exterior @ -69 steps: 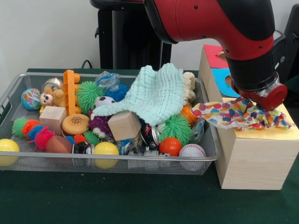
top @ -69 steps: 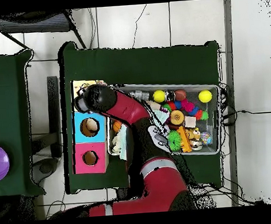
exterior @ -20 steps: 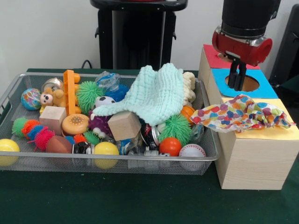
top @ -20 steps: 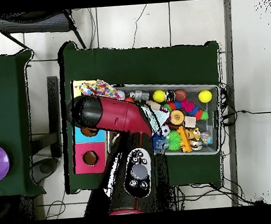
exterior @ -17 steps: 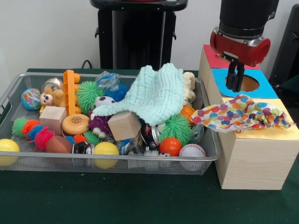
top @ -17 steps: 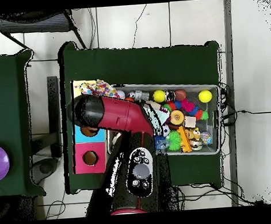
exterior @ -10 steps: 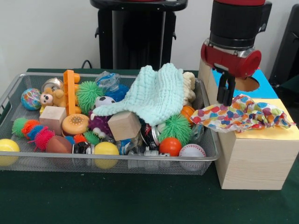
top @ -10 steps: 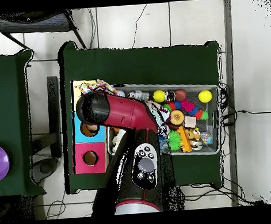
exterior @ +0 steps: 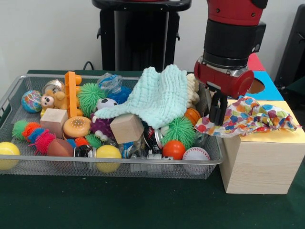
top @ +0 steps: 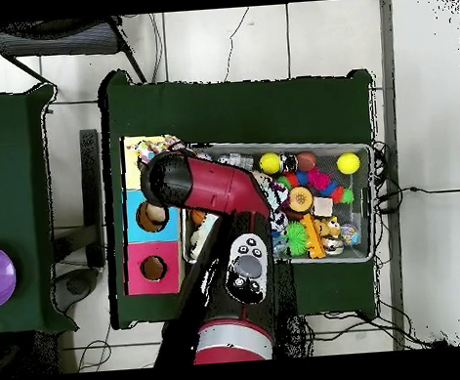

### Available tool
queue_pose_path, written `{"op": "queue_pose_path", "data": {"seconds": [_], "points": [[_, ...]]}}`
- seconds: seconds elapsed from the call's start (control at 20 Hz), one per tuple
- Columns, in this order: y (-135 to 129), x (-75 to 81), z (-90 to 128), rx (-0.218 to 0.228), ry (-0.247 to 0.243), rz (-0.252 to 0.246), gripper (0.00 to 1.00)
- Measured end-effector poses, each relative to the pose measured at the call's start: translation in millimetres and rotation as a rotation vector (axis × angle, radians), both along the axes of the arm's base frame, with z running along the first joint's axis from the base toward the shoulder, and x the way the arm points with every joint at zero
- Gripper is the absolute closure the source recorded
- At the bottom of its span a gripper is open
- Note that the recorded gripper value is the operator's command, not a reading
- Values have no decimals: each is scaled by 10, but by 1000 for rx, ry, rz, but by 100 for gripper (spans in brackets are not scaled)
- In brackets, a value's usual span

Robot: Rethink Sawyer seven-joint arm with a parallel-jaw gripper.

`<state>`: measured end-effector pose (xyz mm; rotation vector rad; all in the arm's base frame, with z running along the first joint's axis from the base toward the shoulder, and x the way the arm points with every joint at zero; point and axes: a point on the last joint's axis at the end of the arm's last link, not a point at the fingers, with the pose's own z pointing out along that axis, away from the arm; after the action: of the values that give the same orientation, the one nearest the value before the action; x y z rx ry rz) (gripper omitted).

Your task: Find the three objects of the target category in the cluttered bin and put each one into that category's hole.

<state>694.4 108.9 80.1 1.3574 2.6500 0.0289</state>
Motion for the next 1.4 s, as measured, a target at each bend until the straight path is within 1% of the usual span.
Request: {"op": "queue_pose_path", "data": {"seconds": [0.15,0.6,0.8,1.0,1.05,1.25,1.4], "points": [[-85,34,-64,-19,1,-4,100],[-172,78,-94,-17,-1,-15,100],[-227,115,-77,-1,-5,-31,100],[-212,165,-21,30,-15,-49,100],[-180,192,14,45,-22,-53,100],[-91,233,76,65,-33,-50,100],[-60,244,110,68,-39,-46,100]]}}
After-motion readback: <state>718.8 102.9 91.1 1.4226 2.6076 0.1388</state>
